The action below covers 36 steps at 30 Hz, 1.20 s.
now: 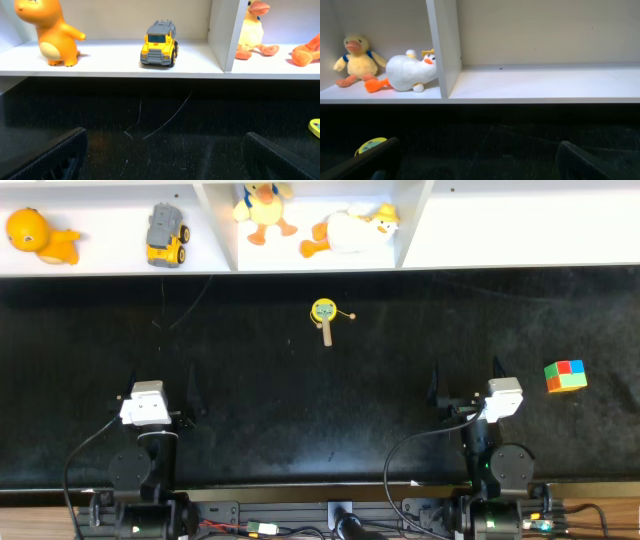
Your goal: Store Toys
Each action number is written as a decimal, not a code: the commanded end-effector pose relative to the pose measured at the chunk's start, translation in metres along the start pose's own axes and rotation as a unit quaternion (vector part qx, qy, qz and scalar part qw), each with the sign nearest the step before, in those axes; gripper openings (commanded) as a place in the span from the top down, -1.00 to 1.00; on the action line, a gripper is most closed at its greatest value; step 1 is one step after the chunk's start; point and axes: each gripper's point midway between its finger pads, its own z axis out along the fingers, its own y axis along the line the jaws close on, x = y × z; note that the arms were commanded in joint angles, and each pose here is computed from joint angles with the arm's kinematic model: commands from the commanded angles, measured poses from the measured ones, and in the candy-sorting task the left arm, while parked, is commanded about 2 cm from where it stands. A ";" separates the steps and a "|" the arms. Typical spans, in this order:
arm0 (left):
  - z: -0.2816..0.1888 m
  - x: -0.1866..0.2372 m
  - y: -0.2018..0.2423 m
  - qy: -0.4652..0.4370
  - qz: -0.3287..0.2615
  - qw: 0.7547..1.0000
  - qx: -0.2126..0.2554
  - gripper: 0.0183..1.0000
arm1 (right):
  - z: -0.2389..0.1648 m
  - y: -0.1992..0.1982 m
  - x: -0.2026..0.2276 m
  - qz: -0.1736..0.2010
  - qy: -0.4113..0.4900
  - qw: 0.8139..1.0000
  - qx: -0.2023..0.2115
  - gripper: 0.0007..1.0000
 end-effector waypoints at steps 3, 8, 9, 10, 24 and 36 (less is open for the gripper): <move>-0.001 -0.002 0.001 -0.006 0.009 1.000 -0.004 -1.00 | 0.000 0.000 0.004 -0.001 0.001 1.000 0.000 -0.99; -0.001 -0.002 0.001 -0.005 0.009 1.000 -0.004 -1.00 | 0.000 0.000 0.004 -0.001 0.001 1.000 0.000 -0.99; -0.001 -0.002 0.001 -0.005 0.009 1.000 -0.004 -1.00 | 0.000 0.000 0.004 -0.001 0.000 1.000 0.000 -0.99; -0.001 -0.002 0.001 -0.005 0.009 1.000 -0.004 -1.00 | 0.000 0.000 0.004 -0.001 0.001 1.000 0.000 -0.99; -0.001 -0.002 0.001 -0.005 0.009 1.000 -0.004 -1.00 | 0.000 -0.013 0.004 -0.013 0.001 0.999 0.037 -0.99; -0.001 -0.002 0.001 -0.005 0.009 1.000 -0.004 -1.00 | -0.004 -0.027 0.018 0.153 0.026 0.975 0.160 -0.99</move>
